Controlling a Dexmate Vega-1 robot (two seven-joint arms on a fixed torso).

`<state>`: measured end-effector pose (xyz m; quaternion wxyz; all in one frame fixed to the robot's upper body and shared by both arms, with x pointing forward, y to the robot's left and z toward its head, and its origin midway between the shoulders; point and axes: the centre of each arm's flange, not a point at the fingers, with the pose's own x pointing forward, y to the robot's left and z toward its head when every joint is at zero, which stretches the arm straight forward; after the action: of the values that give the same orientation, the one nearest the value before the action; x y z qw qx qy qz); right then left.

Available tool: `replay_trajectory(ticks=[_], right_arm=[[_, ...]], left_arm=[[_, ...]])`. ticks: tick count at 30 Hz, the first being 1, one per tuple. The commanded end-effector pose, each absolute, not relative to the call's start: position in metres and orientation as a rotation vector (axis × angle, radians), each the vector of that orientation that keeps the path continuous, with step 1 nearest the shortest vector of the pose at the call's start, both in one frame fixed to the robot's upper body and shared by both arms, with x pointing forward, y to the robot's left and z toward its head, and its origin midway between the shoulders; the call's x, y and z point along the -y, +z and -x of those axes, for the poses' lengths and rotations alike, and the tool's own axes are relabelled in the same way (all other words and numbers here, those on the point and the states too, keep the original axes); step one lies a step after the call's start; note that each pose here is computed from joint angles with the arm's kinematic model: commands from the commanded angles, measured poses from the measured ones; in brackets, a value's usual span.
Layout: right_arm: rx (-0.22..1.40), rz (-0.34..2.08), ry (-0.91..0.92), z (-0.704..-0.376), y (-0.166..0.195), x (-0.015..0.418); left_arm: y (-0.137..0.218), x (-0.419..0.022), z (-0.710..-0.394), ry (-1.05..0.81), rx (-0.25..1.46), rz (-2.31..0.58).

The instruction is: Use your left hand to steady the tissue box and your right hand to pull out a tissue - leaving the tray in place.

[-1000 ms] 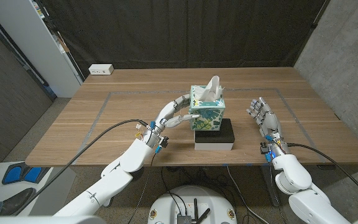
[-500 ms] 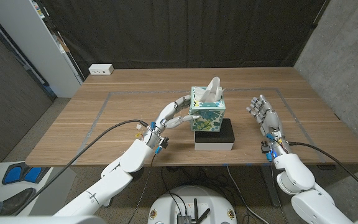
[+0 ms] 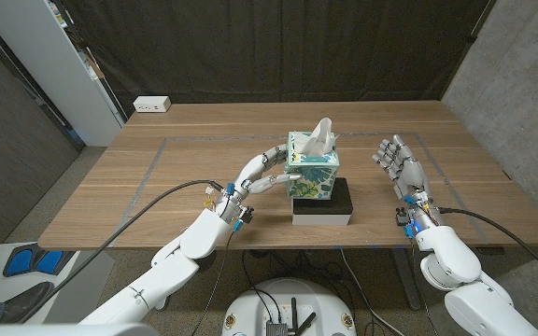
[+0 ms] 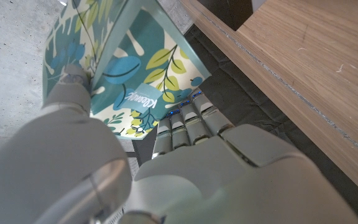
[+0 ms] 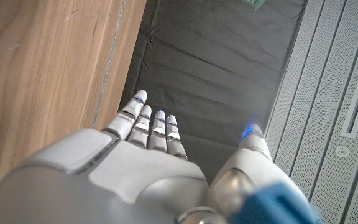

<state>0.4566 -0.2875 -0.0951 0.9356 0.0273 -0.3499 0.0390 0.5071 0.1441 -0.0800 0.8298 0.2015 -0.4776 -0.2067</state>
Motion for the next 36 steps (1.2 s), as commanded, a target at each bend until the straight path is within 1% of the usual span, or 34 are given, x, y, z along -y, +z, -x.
replay_trajectory(ticks=[1, 6, 20, 36], right_arm=[[0.734, -0.039, 0.113, -0.437, -0.07, 0.287], [0.723, -0.057, 0.154, -0.431, -0.06, 0.289], [0.756, -0.032, 0.075, -0.413, -0.034, 0.295], [0.787, -0.009, 0.046, -0.394, -0.005, 0.3]], left_arm=[[-0.08, -0.145, -0.508, -0.442, 1.012, -0.429], [-0.08, -0.145, -0.509, -0.444, 1.011, -0.426], [-0.079, -0.145, -0.51, -0.445, 1.012, -0.427], [-0.077, -0.144, -0.509, -0.453, 1.013, -0.433]])
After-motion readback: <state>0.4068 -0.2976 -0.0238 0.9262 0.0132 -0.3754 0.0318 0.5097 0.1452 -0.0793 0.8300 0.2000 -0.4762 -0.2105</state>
